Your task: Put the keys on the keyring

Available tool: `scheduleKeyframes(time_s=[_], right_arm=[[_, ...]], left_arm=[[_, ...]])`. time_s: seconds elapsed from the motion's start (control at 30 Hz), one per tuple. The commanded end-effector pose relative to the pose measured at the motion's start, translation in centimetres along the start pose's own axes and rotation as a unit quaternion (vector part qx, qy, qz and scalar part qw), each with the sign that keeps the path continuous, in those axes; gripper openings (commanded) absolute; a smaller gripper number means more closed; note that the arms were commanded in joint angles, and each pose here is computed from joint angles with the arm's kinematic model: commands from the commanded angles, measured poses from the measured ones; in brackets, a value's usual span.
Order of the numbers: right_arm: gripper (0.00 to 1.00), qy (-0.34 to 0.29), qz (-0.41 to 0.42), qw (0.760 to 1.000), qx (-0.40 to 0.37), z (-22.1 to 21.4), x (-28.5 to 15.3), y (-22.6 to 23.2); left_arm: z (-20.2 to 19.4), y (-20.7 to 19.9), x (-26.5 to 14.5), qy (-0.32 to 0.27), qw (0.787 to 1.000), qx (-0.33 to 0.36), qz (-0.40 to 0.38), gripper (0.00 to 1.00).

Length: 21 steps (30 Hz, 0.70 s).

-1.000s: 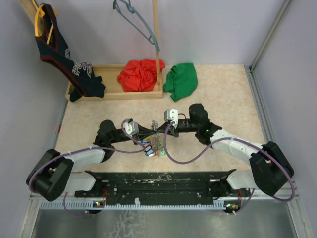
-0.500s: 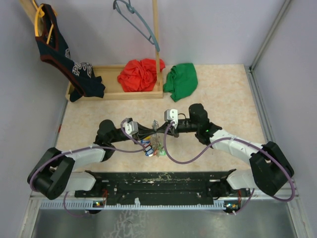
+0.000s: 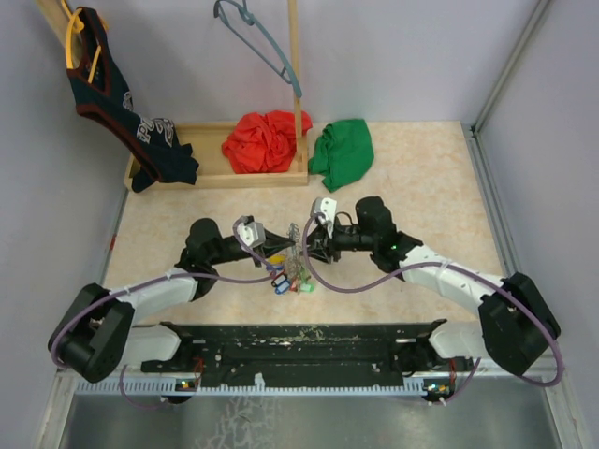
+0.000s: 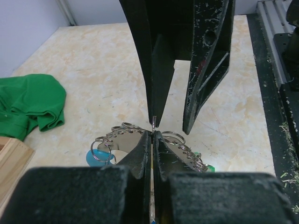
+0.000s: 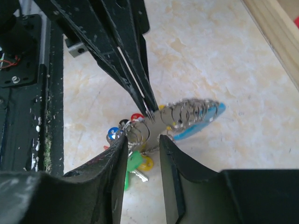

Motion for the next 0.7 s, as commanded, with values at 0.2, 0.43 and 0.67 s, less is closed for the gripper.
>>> scheduleKeyframes(time_s=[0.2,0.43,0.67], right_arm=[[0.51,0.104,-0.228,0.936,0.248,1.3,-5.1,0.1],[0.91,0.106,-0.347,0.857,0.366,0.6,-8.3,1.7],[0.92,0.171,-0.461,0.758,0.427,-2.0,-11.9,1.9]], left_arm=[[1.9,1.7,0.3,0.038,0.998,-0.01,0.054,0.0],[2.3,2.5,0.2,0.06,0.992,-0.051,0.096,0.0],[2.3,2.4,0.0,0.063,0.989,-0.063,0.117,0.0]])
Point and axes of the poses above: each gripper's point midway between its finger pads, its own x axis out along the fingers, its own y axis along the line the jaws close on, z = x × y, the point moved 7 cm from there along -x, back along the fingers, and after that the axes turned 8 degrees about -x, right-handed, at the moved point
